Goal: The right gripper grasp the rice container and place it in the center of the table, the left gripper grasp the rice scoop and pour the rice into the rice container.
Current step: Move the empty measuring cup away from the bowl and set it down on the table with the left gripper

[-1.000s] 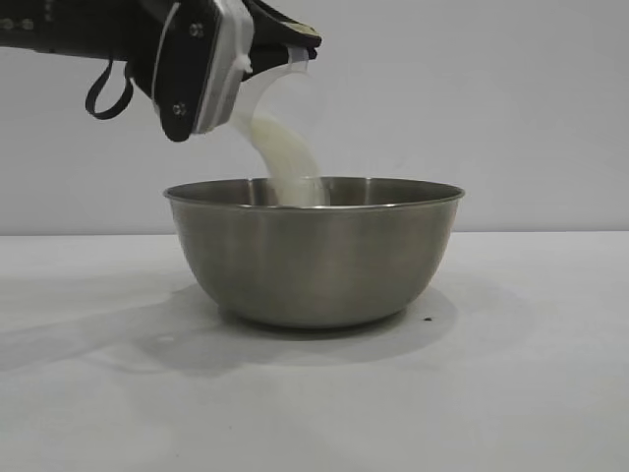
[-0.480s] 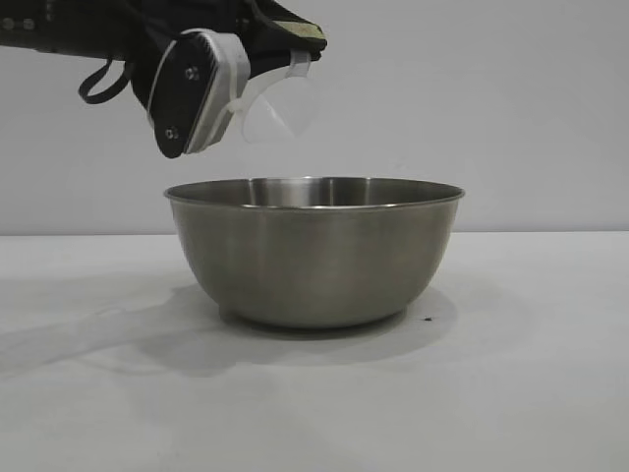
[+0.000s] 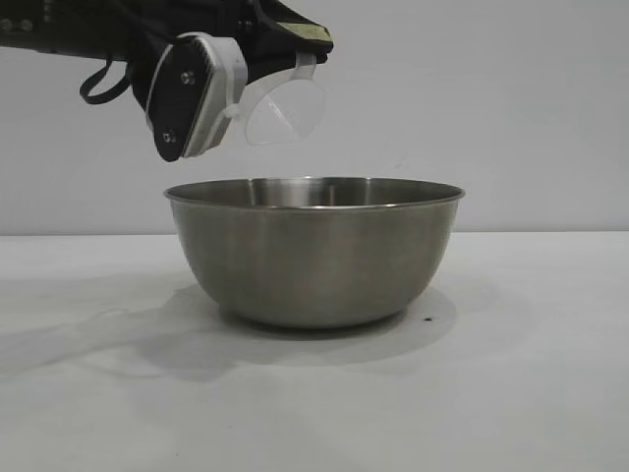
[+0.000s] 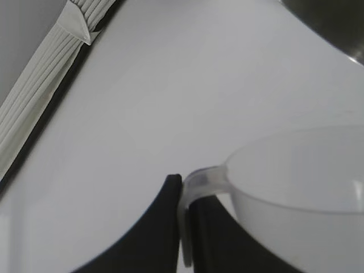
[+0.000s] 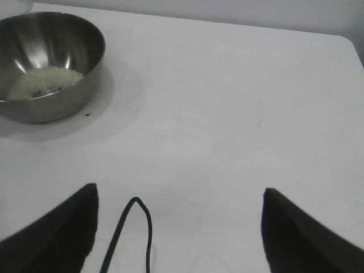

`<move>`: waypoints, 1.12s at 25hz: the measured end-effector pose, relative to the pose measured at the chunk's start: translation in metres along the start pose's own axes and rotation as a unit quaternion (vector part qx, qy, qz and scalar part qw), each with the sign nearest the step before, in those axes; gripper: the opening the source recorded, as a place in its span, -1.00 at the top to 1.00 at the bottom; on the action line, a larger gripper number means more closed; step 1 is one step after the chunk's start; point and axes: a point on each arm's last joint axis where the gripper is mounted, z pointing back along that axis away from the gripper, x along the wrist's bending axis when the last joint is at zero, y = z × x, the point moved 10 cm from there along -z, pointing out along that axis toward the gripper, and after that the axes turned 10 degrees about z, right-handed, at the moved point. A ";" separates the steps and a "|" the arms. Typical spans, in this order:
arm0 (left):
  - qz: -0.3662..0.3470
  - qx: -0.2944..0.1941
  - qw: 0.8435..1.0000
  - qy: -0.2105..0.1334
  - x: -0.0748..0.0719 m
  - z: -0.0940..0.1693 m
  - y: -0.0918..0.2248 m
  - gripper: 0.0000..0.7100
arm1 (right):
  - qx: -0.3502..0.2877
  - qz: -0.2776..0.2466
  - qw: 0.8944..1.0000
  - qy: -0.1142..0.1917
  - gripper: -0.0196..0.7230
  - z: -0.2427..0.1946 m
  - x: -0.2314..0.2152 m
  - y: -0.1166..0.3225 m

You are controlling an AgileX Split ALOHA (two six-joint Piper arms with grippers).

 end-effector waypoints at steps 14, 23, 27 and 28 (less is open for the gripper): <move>0.284 0.111 0.952 0.014 -0.017 0.005 0.039 1.00 | 0.000 0.000 1.000 0.000 -0.42 0.000 0.000 0.000; 0.548 0.267 0.792 -0.030 -0.047 0.028 0.087 1.00 | 0.000 0.000 1.000 0.000 -0.42 0.000 0.000 0.000; 0.654 0.335 0.673 -0.081 -0.063 0.046 0.106 1.00 | 0.000 0.000 1.000 0.000 -0.42 0.000 0.000 0.000; 0.673 0.351 0.643 -0.095 -0.067 0.052 0.110 1.00 | 0.000 0.000 1.000 0.000 -0.42 0.000 0.000 0.000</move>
